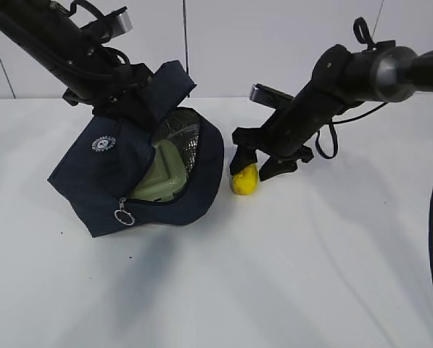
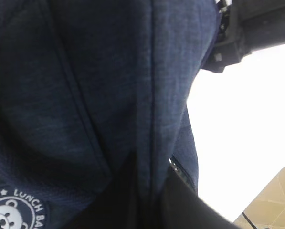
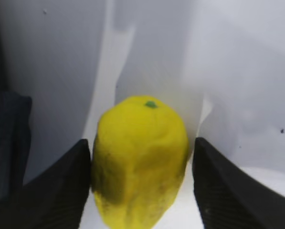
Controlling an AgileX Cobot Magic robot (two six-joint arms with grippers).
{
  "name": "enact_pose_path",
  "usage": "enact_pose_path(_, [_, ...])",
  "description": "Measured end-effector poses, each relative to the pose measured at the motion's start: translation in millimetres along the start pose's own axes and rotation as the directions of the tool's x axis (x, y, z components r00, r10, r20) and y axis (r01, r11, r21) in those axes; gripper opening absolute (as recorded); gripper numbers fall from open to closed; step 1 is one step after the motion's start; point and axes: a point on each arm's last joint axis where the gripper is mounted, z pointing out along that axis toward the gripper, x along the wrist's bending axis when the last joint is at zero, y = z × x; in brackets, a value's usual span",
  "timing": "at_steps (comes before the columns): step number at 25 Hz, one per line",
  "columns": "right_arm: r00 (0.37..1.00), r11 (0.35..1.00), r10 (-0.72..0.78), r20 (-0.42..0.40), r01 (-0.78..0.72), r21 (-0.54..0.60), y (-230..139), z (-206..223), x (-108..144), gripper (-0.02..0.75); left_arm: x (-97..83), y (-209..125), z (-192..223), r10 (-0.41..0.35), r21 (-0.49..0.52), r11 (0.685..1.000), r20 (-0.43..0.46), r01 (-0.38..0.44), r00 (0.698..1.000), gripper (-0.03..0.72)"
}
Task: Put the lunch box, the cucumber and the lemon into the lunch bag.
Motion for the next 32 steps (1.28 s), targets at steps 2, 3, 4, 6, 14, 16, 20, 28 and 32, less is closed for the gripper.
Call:
enact_pose_path(2, [1.0, 1.0, 0.016, -0.007, -0.015, 0.01, -1.5, 5.7, -1.4, 0.506, 0.0, 0.0, 0.0, 0.0, 0.0, 1.0, 0.0, 0.0, 1.0, 0.008])
enact_pose_path(3, [1.0, 1.0, 0.02, -0.009, -0.02, 0.014, -1.9, 6.4, -1.6, 0.482, 0.0, 0.0, 0.0, 0.0, 0.0, 1.0, 0.0, 0.0, 1.0, 0.008])
enact_pose_path(4, [1.0, 1.0, 0.022, -0.011, -0.022, 0.015, -2.1, 6.5, -1.1, 0.444, 0.0, 0.0, 0.0, 0.0, 0.0, 1.0, 0.0, 0.0, 1.0, 0.008])
enact_pose_path(6, [1.0, 1.0, 0.023, -0.012, -0.022, 0.015, -1.7, 6.1, -0.8, 0.382, 0.0, 0.0, 0.0, 0.001, 0.0, 1.0, 0.0, -0.001, 1.0, 0.008])
enact_pose_path(14, [0.996, 0.997, -0.068, -0.059, 0.07, 0.041, 12.6, -15.4, 16.4, 0.309, -0.1, -0.2, 0.0, 0.002, 0.002, 1.0, 0.001, -0.002, 1.0, 0.008])
enact_pose_path(16, [0.99, 0.993, -0.113, -0.089, 0.115, 0.016, 20.3, -28.8, 26.7, 0.309, -0.1, -0.2, 0.0, 0.002, 0.002, 1.0, 0.001, -0.002, 1.0, 0.008])
enact_pose_path(20, [0.96, 0.985, -0.169, -0.221, 0.169, -0.017, 26.3, -48.3, 47.4, 0.308, 0.0, 0.0, 0.0, 0.002, 0.0, 1.0, 0.0, -0.002, 1.0, 0.008])
enact_pose_path(28, [0.895, 0.979, -0.199, -0.399, 0.199, -0.042, 24.8, -54.4, 63.7, 0.307, -0.4, 0.7, -0.4, -0.009, -0.007, 1.0, 0.013, 0.009, 1.0, 0.008])
enact_pose_path(32, [0.889, 0.978, -0.203, -0.41, 0.202, -0.047, 24.9, -55.0, 64.9, 0.306, -0.7, 0.8, -0.4, -0.011, -0.008, 1.0, 0.016, 0.011, 1.0, 0.008])
